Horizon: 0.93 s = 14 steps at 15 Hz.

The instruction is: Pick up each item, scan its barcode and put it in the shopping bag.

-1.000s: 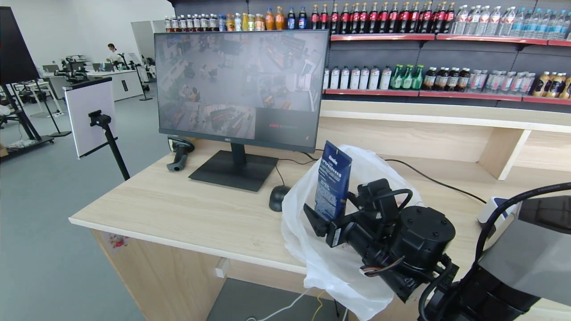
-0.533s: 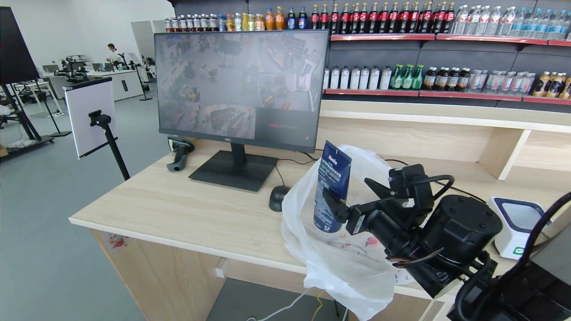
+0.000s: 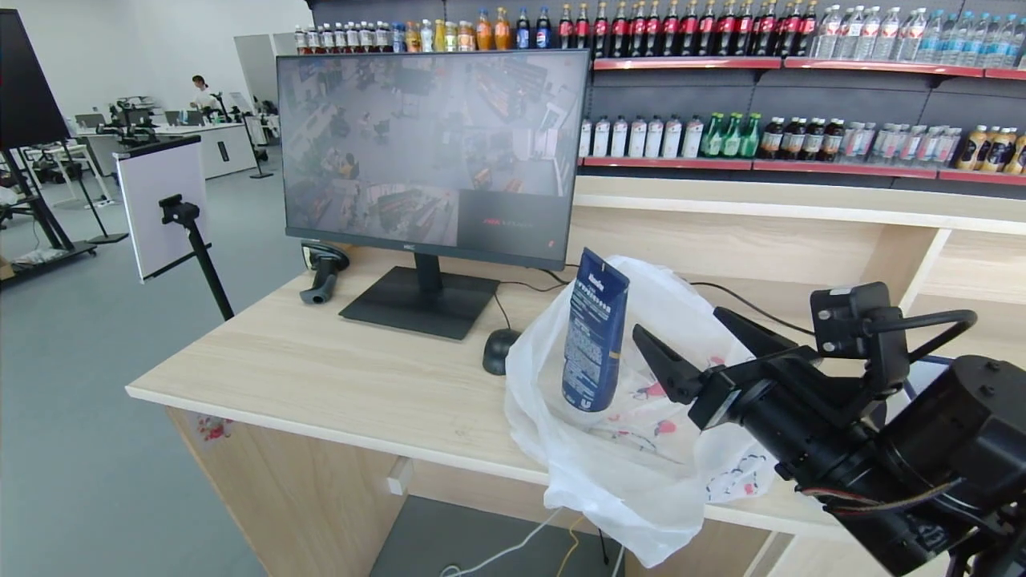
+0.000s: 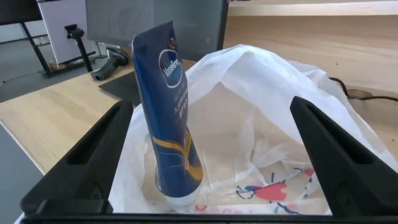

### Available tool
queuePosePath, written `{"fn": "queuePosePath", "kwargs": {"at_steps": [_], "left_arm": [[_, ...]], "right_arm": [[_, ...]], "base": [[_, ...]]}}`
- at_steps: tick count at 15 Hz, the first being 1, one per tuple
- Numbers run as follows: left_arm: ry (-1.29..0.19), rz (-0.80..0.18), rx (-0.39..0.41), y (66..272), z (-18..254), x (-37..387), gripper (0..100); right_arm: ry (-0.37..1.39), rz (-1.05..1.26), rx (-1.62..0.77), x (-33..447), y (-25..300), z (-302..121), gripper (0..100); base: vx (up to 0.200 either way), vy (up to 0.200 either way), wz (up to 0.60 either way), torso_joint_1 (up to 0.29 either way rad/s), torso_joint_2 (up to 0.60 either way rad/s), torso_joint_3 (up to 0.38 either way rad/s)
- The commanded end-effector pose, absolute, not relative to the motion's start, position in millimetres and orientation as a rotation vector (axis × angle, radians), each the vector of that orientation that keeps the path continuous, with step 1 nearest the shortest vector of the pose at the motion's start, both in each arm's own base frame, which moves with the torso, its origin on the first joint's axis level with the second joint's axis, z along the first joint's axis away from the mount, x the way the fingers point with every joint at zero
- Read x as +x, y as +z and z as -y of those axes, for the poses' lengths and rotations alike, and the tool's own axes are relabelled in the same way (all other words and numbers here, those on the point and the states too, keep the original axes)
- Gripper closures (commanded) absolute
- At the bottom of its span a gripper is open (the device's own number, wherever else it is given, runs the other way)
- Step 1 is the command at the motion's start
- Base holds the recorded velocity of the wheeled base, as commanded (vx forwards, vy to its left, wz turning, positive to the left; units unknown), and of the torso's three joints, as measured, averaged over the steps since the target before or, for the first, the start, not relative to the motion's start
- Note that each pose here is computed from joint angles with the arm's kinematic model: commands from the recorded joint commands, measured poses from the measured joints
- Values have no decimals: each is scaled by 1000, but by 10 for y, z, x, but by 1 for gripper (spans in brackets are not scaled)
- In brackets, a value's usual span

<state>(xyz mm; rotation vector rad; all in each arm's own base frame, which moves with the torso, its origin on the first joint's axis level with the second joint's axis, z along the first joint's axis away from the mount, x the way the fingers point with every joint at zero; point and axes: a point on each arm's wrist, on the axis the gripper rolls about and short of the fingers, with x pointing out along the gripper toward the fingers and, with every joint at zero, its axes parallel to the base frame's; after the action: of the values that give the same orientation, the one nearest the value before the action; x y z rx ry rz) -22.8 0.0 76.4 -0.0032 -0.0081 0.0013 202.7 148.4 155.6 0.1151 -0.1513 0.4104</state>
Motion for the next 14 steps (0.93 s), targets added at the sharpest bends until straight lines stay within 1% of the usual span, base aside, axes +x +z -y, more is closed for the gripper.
{"fn": "queuePosePath", "kwargs": {"at_steps": [1, 3, 5, 14], "left_arm": [[2, 9, -5, 764, 0, -228, 0], [0, 9, 0, 764, -1, -228, 0], [0, 9, -2, 764, -1, -228, 0], [2, 8, -2, 763, 0, -228, 0]], "right_arm": [[412, 178, 129, 1998, 1627, -1466, 0], [412, 170, 127, 1999, 1606, -1467, 0], [402, 161, 125, 2001, 1587, -1435, 0], [384, 160, 134, 2049, 1584, -1414, 0]], "base": [[-200, 0, 0, 7, 7, -2], [-200, 0, 0, -17, 3, 7], [0, 0, 0, 0, 0, 0], [0, 0, -600, 8, 5, 5]]}}
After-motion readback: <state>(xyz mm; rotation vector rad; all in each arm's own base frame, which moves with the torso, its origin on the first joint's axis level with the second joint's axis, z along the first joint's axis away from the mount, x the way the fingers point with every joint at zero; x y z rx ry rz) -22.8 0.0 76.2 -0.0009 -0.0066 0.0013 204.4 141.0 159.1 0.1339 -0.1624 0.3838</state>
